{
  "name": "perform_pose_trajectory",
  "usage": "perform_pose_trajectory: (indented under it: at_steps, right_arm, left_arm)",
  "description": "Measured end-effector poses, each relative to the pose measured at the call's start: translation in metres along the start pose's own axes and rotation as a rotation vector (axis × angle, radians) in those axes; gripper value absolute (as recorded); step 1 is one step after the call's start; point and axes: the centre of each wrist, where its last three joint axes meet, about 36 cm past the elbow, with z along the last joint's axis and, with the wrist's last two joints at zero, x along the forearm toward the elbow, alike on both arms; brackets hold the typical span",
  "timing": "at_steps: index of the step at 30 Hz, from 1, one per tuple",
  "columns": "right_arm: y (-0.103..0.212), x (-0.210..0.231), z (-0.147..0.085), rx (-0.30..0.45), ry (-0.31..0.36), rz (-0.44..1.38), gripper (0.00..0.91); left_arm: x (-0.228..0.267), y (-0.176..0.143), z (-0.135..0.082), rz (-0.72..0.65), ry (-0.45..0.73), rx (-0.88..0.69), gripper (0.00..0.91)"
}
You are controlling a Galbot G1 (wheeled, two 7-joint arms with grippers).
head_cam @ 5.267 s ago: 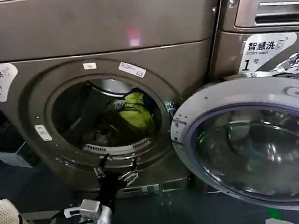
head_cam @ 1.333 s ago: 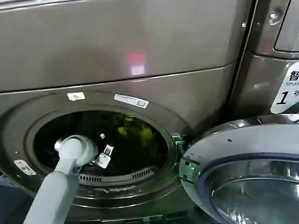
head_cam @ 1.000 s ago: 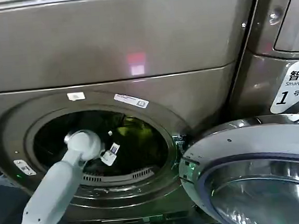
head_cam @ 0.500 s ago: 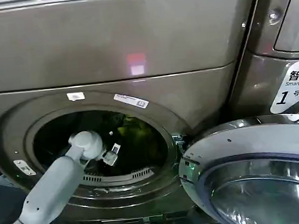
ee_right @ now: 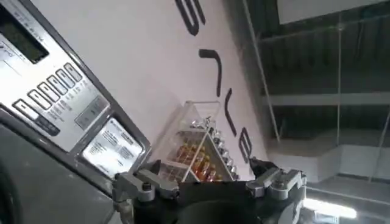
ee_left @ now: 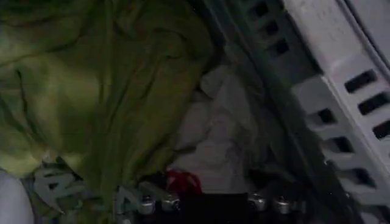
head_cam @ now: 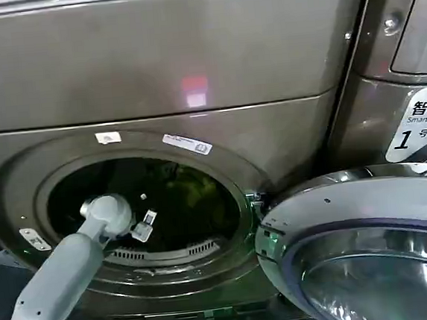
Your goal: Grasp the clothes from the dryer.
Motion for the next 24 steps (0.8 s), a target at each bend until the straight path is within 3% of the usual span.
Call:
perform_pose_trajectory:
  at_steps: [2, 17, 24]
  right_arm:
    - [0.000, 0.000, -0.001, -0.001, -0.002, 0.000, 0.907]
    - [-0.003, -0.003, -0.004, 0.001, -0.010, 0.005, 0.907]
    - [-0.002, -0.005, -0.003, -0.002, -0.014, 0.004, 0.907]
  left_arm:
    - [0.001, -0.004, 0.002, 0.002, -0.004, 0.013, 0.137]
    - [-0.009, -0.009, 0.003, 0.028, -0.022, 0.049, 0.137]
    - [-0.012, -0.008, 0.001, 0.033, -0.024, 0.052, 0.068]
